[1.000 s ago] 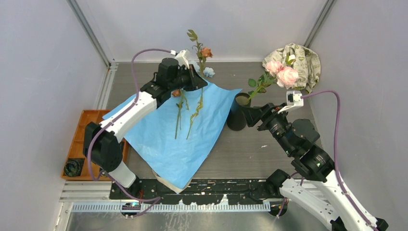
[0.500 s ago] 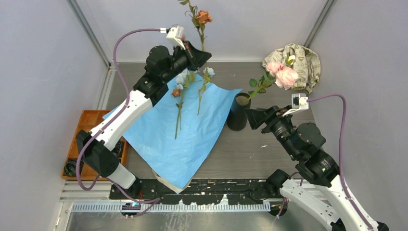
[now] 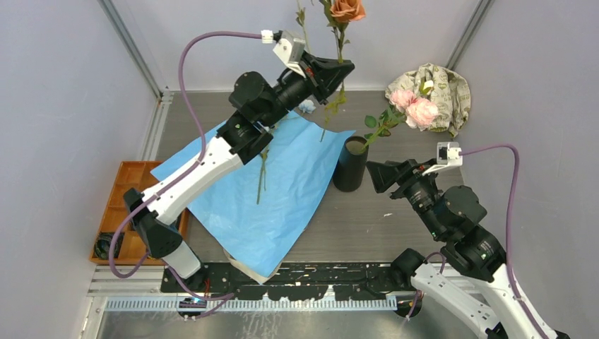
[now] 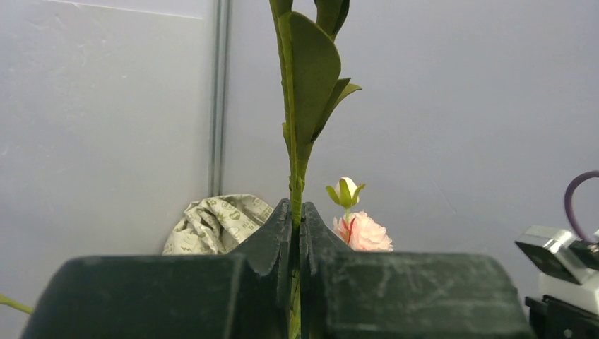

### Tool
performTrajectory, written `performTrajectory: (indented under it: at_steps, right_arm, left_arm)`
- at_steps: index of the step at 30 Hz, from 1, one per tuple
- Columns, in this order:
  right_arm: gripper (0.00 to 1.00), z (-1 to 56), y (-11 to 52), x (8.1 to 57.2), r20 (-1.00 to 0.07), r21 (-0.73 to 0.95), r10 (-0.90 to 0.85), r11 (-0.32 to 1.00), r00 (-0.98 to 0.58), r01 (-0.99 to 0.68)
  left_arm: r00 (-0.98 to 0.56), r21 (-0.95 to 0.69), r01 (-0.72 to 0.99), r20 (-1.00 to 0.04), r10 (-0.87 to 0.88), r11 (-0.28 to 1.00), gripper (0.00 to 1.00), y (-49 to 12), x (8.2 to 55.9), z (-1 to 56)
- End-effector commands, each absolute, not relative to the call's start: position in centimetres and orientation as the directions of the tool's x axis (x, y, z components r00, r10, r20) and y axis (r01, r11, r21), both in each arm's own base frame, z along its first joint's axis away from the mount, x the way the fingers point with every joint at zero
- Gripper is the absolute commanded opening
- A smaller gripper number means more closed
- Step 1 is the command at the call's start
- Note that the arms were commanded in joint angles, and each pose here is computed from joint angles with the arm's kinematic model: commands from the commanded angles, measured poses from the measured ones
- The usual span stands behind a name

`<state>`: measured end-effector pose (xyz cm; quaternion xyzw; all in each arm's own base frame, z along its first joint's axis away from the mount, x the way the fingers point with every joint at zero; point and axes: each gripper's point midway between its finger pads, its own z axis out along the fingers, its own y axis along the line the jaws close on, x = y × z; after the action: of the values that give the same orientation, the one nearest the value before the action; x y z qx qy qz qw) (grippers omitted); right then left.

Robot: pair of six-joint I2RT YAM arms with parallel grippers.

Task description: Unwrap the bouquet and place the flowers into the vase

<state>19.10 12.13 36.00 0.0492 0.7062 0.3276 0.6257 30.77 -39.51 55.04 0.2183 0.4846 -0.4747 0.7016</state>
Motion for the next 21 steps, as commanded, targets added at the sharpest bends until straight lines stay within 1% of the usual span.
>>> performTrajectory:
  at_steps: [1, 7, 11, 17, 21]
  right_arm:
    - [0.69, 38.8, 10.0, 18.1, -0.857, 0.512, 0.500, 0.792, -0.128, -0.333]
    - [0.70, 39.1, 7.8, 16.8, -0.860, 0.503, 0.504, 0.809, -0.082, -0.305]
    - [0.70, 39.2, 6.7, 16.3, -0.866, 0.490, 0.496, 0.823, -0.057, -0.285]
    - [0.70, 38.9, 5.9, 16.1, -0.876, 0.474, 0.481, 0.839, -0.045, -0.266]
    - [0.70, 38.8, 5.8, 16.0, -0.879, 0.469, 0.475, 0.843, -0.045, -0.263]
  left_arm:
    - [0.177, -0.086, 0.882, -0.850, -0.496, 0.462, 0.02, -40.9, 30.7, 56.5]
    - [0.167, -0.074, 0.908, -0.839, -0.518, 0.413, 0.02, -44.4, 30.4, 56.1]
    - [0.169, -0.063, 0.914, -0.840, -0.516, 0.401, 0.02, -46.4, 30.3, 55.0]
    - [0.165, -0.065, 0.917, -0.838, -0.520, 0.394, 0.02, -48.0, 30.7, 53.9]
    - [0.178, -0.055, 0.920, -0.824, -0.537, 0.389, 0.02, -48.3, 30.5, 54.8]
